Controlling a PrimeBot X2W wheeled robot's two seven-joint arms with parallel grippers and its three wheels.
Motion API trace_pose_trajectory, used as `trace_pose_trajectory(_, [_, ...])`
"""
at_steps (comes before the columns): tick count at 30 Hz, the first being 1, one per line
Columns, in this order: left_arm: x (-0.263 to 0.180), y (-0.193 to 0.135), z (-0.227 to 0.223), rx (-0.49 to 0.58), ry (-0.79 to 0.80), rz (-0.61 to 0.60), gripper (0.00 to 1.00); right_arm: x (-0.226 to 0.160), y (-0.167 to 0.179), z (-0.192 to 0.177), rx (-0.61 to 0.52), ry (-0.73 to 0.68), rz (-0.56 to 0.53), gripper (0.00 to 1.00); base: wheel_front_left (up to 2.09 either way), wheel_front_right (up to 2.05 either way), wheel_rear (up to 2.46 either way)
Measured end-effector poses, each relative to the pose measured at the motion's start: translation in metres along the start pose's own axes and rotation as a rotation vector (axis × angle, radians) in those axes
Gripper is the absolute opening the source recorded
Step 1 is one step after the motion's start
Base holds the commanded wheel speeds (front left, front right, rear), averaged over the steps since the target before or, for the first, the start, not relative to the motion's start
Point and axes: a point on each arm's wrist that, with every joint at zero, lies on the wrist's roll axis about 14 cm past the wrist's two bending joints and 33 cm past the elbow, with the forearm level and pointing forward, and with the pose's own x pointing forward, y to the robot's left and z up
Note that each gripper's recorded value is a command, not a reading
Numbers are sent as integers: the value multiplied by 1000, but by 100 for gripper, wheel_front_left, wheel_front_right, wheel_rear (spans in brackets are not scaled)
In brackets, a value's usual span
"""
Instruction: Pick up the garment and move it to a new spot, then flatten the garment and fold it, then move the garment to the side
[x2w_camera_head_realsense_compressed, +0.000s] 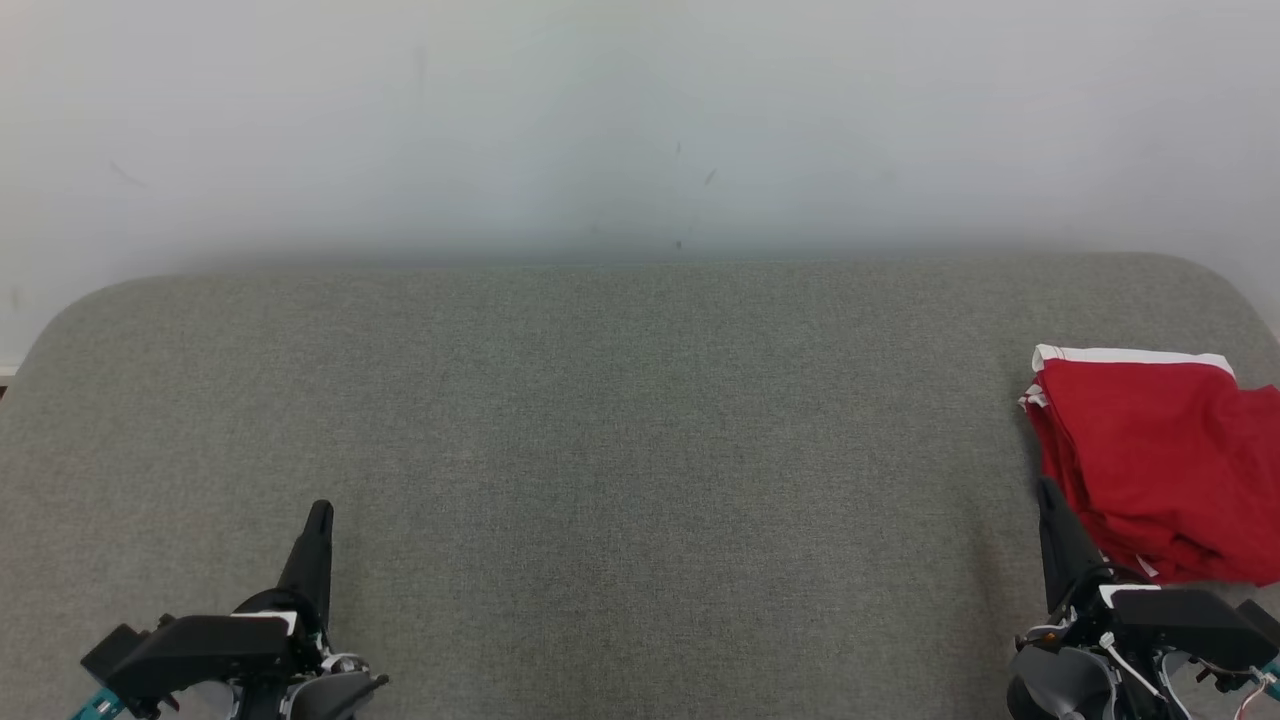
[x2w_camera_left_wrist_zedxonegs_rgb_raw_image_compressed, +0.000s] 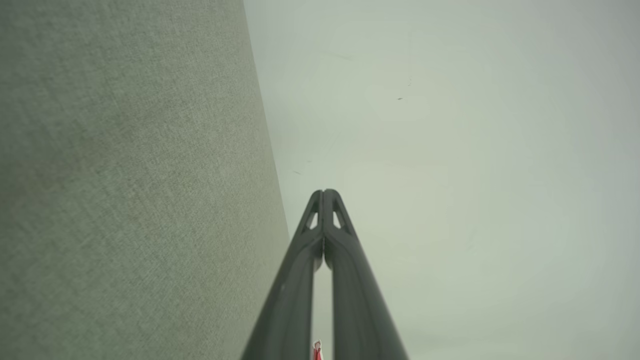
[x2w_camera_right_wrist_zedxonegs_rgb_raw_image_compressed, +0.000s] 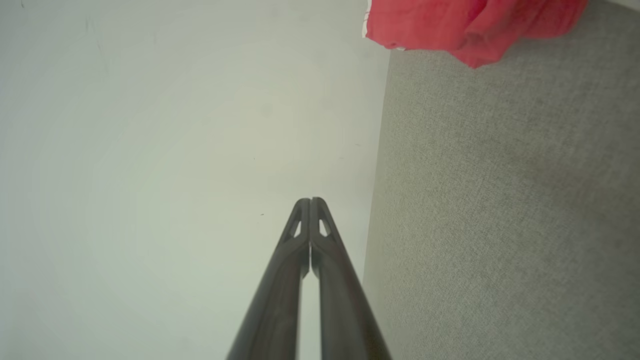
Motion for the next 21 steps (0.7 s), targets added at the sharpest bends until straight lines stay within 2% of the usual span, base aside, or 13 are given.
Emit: trace_pose_trajectory(21, [2,-3,0,-19,3,-8,0,2,2,0,19,0,7,0,0,0,0])
